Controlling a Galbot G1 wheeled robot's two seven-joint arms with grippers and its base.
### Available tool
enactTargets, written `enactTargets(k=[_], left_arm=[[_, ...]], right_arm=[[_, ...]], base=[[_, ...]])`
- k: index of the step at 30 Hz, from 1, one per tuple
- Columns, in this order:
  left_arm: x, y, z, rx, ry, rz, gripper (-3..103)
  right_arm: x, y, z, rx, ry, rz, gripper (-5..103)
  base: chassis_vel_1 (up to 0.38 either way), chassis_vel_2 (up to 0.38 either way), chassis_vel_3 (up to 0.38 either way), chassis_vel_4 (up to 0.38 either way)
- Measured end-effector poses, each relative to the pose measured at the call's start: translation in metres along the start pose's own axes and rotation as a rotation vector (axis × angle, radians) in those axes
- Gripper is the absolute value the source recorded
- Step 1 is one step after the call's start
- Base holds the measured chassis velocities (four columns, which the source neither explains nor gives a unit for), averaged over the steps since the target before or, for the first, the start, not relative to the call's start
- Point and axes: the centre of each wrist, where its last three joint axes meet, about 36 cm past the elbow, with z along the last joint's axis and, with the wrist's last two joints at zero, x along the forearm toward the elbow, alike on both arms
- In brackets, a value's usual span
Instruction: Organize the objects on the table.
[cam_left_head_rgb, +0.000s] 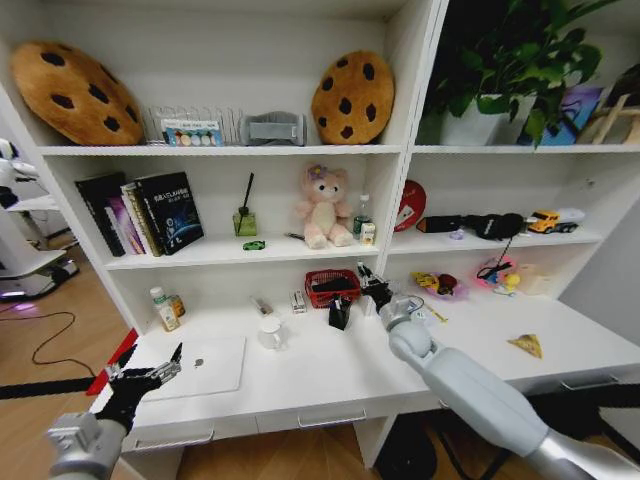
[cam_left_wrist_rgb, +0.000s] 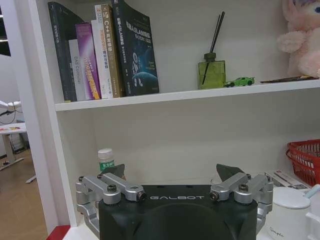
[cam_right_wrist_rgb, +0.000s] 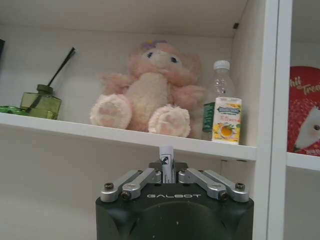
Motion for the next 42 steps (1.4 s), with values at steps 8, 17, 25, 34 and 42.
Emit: enactTargets(k=[8, 17, 25, 34, 42], left_arm=[[0.000, 0.000, 0.000, 0.000, 0.000, 0.000, 100], [0.000, 0.000, 0.000, 0.000, 0.000, 0.000, 100], [0.000, 0.000, 0.000, 0.000, 0.000, 0.000, 100], [0.000, 0.000, 0.000, 0.000, 0.000, 0.000, 100], [0.000, 0.000, 0.000, 0.000, 0.000, 0.000, 100]], right_arm=[[-0.007, 0.015, 0.052, 0.017, -0.087, 0.026, 10], [-0.006, 0.044, 0.068, -0.035, -0.052, 0.077, 9], [0.003, 0.052, 0.068, -0.049, -0.028, 0.107, 10], [0.012, 0.051, 0.089, -0.042, 0.014, 0.122, 19], [0.015, 0.054, 0.096, -0.050, 0.039, 0.116, 40]], base=[[0.000, 0.000, 0.000, 0.000], [0.000, 0.000, 0.000, 0.000], [0.000, 0.000, 0.000, 0.000], [0.000, 0.000, 0.000, 0.000], [0.000, 0.000, 0.000, 0.000]])
